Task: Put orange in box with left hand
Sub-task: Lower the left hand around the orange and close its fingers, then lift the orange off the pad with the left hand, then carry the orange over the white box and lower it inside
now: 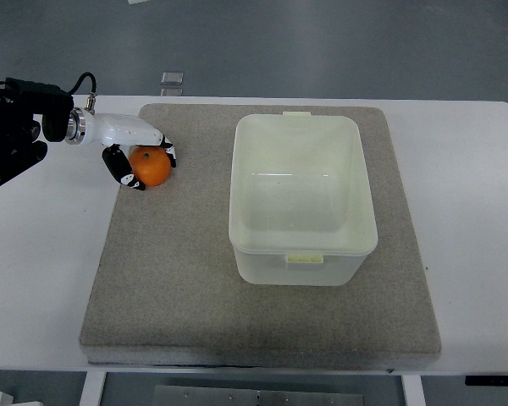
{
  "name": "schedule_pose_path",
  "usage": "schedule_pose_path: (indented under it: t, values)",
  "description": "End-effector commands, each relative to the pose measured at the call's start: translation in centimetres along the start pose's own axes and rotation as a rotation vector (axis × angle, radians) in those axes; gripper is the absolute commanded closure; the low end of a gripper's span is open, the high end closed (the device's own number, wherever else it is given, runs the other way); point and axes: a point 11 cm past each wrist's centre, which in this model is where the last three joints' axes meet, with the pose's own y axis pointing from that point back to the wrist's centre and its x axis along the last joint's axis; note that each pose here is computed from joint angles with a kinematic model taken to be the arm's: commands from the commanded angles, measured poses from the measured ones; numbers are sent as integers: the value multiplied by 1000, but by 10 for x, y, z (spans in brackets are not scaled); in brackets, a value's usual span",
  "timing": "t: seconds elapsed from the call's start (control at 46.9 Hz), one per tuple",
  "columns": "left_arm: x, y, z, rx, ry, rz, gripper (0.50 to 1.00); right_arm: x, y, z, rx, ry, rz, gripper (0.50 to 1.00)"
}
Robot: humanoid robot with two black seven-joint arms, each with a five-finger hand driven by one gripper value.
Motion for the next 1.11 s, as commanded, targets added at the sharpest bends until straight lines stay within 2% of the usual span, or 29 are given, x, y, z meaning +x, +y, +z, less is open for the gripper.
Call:
schedule_pose_path:
  t: [0.0,0.405,0.64,1.088]
  values:
    - [4,0,0,-1,-1,11,1000,0,0,0,0,0,0,556]
    - [33,-5,13,-66,182,197,1000,0,0,0,0,0,0,556]
    - [67,4,13,-137,469,428,1000,0,0,0,0,0,0,556]
    - [108,11,20,-304,892,714,1000,0,0,0,0,0,0,556]
